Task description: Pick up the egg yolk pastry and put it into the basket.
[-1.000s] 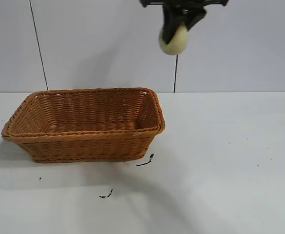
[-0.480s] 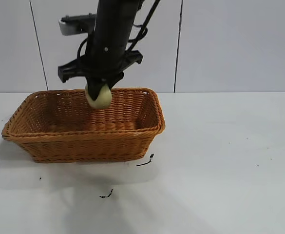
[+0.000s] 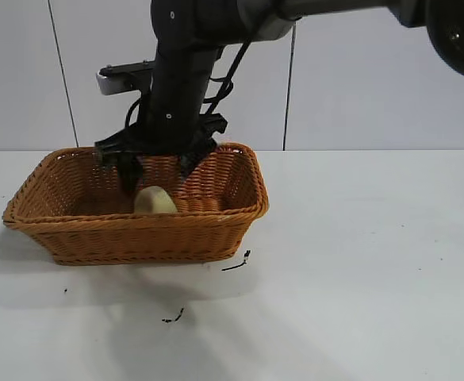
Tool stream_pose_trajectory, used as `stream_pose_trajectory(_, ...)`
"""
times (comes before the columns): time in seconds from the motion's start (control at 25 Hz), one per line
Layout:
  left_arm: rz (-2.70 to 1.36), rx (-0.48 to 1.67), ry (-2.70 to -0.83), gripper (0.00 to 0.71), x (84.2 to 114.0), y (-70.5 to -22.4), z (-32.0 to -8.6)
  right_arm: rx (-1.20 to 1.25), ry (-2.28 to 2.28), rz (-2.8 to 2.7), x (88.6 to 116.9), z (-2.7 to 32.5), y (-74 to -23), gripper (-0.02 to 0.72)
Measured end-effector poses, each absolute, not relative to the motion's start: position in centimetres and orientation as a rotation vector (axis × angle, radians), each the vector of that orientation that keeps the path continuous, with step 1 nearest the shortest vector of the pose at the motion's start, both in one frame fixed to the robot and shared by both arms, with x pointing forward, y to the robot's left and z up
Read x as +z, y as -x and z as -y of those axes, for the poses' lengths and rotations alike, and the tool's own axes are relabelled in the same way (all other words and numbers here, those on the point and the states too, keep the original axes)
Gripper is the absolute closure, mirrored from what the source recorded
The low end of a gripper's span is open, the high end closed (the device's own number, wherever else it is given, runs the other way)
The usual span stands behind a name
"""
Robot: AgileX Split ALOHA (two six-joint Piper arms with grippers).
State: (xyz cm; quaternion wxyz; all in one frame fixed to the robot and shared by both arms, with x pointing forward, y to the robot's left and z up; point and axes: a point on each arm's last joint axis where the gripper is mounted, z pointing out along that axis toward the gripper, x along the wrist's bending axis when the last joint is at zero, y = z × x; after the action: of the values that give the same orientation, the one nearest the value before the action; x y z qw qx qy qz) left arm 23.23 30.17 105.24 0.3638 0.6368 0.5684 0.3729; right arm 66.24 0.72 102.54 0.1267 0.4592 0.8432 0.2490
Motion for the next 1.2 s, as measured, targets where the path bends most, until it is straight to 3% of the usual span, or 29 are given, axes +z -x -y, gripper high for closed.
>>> stream_pose_trajectory(0.16,-1.463,0.960,-1.639,0.014,105.2,-23.2,-30.2,0.748,-1.437,-2.350,105.1,3.4,-68.1,0.010)
stream_pose_trajectory(0.6,-1.463,0.960,-1.639,0.014,105.2,-23.2,-30.2,0.530,-1.855,-2.069,104.5,20.8,-73.8,0.010)
stream_pose_trajectory(0.8,-1.463,0.960,-1.639,0.014,105.2,-23.2,-30.2,0.453,-1.985,-1.974,104.3,26.7,-74.1,0.010)
stream_pose_trajectory(0.92,-1.463,0.960,-1.639,0.014,105.2,-23.2,-30.2,0.444,-2.015,-1.937,104.3,28.4,-74.2,0.010)
stream_pose_trajectory(1.2,-1.463,0.960,-1.639,0.014,105.2,-23.2,-30.2,0.451,-1.999,-1.972,105.7,28.2,-72.8,0.010)
